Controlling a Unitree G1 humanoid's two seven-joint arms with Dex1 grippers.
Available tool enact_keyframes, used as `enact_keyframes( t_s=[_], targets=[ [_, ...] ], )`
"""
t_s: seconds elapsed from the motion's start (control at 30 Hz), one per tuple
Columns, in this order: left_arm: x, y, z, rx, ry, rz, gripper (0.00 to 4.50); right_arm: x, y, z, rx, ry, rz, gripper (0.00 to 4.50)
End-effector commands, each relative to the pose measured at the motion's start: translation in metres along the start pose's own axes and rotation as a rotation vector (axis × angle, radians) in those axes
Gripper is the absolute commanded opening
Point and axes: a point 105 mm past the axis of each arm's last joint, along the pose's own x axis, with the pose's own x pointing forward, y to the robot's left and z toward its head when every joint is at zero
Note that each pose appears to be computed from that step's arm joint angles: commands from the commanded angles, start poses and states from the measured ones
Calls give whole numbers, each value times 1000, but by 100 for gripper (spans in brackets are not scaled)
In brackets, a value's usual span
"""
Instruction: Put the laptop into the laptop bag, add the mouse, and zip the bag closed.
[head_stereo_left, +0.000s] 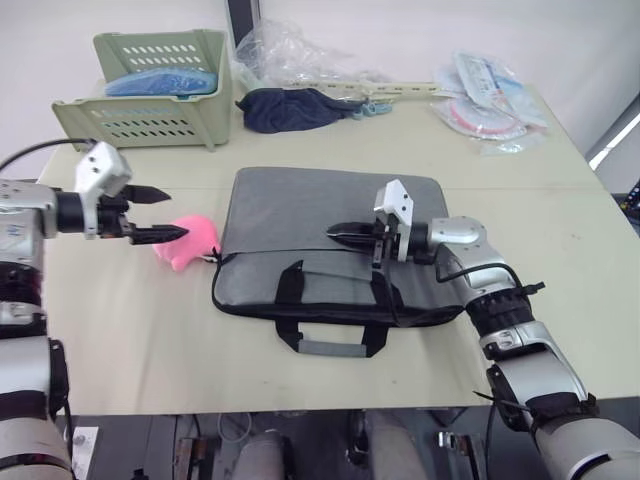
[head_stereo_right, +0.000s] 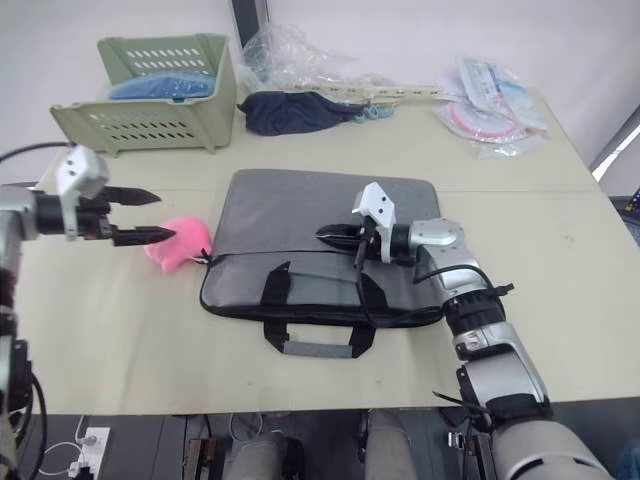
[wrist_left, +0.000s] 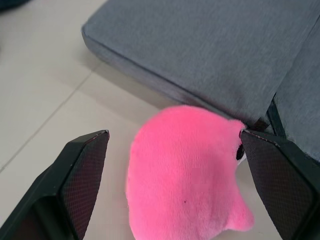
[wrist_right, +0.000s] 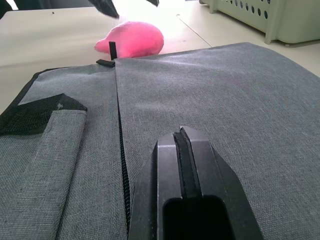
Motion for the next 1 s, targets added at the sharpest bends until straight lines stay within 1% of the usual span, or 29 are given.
enact_keyframes(
  t_s=[0.03, 0.13, 0.17, 0.23, 0.3, 0.37, 0.4, 0.47, 0.5, 0.53, 0.6, 0.67, 0.83, 1.0],
  targets=[
    [6, 3, 2, 19, 34, -3, 450, 0, 7, -17, 41, 55, 22, 3],
    [9, 0, -11, 35, 107, -29, 450, 0, 7, -17, 40, 58, 23, 3],
    [7, 1, -12, 34, 109, -27, 399, 0, 8, -18, 41, 60, 23, 0],
    [3, 0, -11, 25, 98, -37, 390, -1, 8, -19, 42, 63, 22, 0],
    [-2, -1, -9, 19, 93, -55, 291, -2, 7, -21, 43, 68, 15, 0],
    [-6, -2, -9, 21, 97, -64, 210, -2, 7, -23, 45, 71, 10, 0],
    [-8, -2, -10, 24, 99, -65, 160, -3, 7, -24, 48, 72, 8, 0],
    [-12, -4, -13, 18, 102, -71, 75, -3, 7, -27, 51, 77, 4, 0],
    [-13, -4, -13, 15, 102, -67, 23, -3, 7, -28, 54, 80, 2, 0],
    [-14, -4, -13, 13, 99, -61, 7, -4, 7, -30, 52, 86, -1, 0],
    [-21, -8, -10, -13, 83, -84, 7, -3, 6, -33, 39, 99, -5, 0],
    [-26, -12, -12, -11, 91, -91, 7, -3, 5, -32, 51, 90, -17, 0],
    [-41, -34, -22, -27, 140, -139, 7, 2, 11, -41, 62, 108, 2, 0],
    [-47, -52, -28, -48, 167, -154, 7, 7, 15, -48, 65, 115, 0, 0]
  ],
)
